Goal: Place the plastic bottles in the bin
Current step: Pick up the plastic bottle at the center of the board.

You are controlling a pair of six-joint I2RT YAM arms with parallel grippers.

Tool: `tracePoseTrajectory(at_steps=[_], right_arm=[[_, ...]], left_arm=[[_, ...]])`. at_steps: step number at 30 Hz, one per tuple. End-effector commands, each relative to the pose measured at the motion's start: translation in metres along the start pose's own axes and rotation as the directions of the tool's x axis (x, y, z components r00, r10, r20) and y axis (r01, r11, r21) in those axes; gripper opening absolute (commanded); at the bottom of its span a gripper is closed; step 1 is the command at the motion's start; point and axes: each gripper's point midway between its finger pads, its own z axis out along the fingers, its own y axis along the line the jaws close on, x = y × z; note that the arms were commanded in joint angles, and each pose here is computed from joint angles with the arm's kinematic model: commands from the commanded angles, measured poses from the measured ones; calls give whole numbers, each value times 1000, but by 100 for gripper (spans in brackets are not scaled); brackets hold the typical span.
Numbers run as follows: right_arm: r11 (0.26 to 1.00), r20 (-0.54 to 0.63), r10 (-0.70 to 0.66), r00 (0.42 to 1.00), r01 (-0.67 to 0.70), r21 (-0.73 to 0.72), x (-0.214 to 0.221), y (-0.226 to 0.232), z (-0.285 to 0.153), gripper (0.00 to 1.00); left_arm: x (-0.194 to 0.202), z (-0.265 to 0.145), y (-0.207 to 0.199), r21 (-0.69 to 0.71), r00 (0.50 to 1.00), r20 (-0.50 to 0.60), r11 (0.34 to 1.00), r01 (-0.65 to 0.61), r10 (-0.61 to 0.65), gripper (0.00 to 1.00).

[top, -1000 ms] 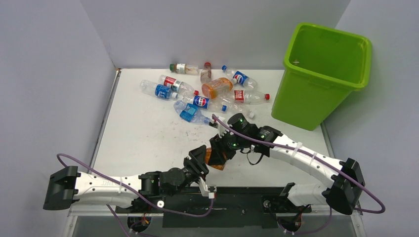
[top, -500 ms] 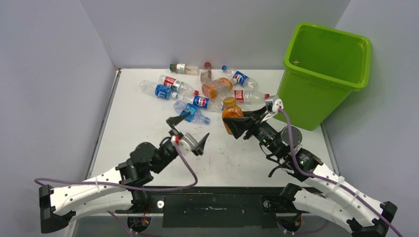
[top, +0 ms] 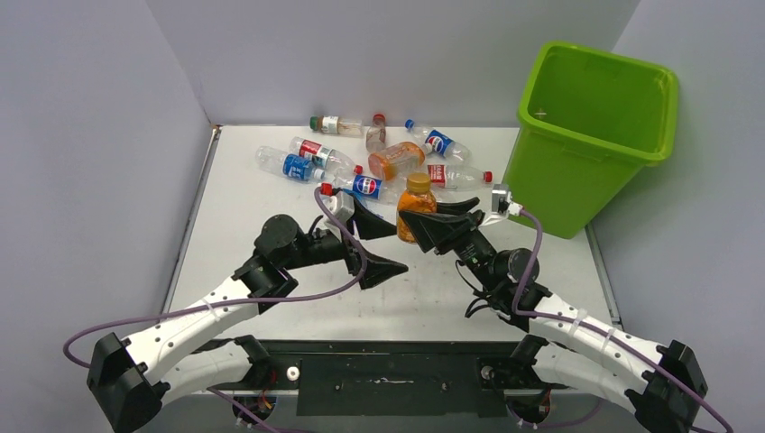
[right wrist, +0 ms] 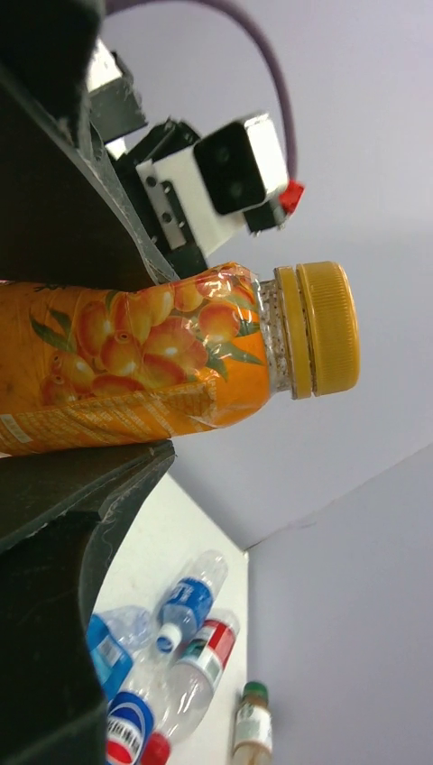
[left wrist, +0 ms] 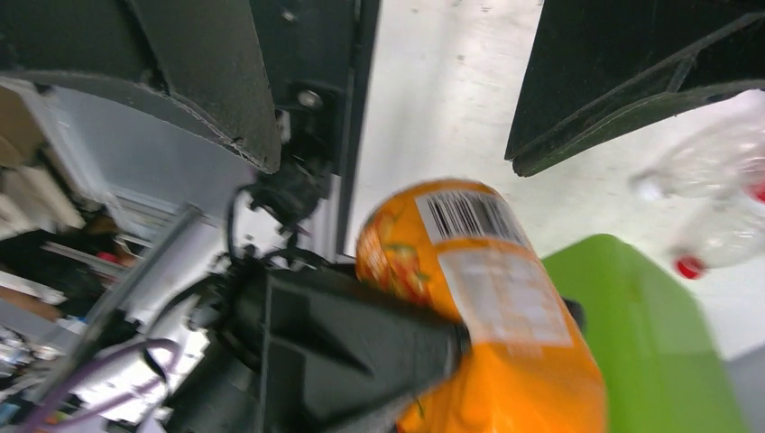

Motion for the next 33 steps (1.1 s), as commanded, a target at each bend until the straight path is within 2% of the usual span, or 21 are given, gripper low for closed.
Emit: tracePoseTrajectory(at_steps=[1, 10, 13, 23, 29, 30, 33], right_arm=[[983, 142, 80, 987, -55, -174, -37, 39, -3, 5], [970, 101, 98, 990, -73, -234, -19, 42, -2, 5], [959, 81, 112, 990, -86, -271, -13, 47, -1, 5], [942, 23, 124, 992, -111, -318, 3, 53, 1, 5], [940, 3, 145, 989, -136, -313, 12, 48, 5, 5], [939, 2, 147, 989, -139, -314, 13, 48, 6, 5], [938, 3, 153, 988, -145, -315, 14, 47, 7, 5]], left_arm=[[-23, -6, -45, 217, 998, 44, 976, 28, -39, 96], [-31, -7, -42, 200, 991, 105, 978, 65, -88, 96], [-31, -5, -32, 154, 987, 120, 984, 89, -108, 97], [-37, -10, -4, -23, 984, 175, 998, 50, -46, 96], [-36, -11, -3, -23, 984, 176, 999, 34, -29, 99], [-34, -10, -5, -11, 985, 168, 1000, 28, -26, 95], [-30, -7, -9, 22, 989, 142, 1000, 22, -25, 71]])
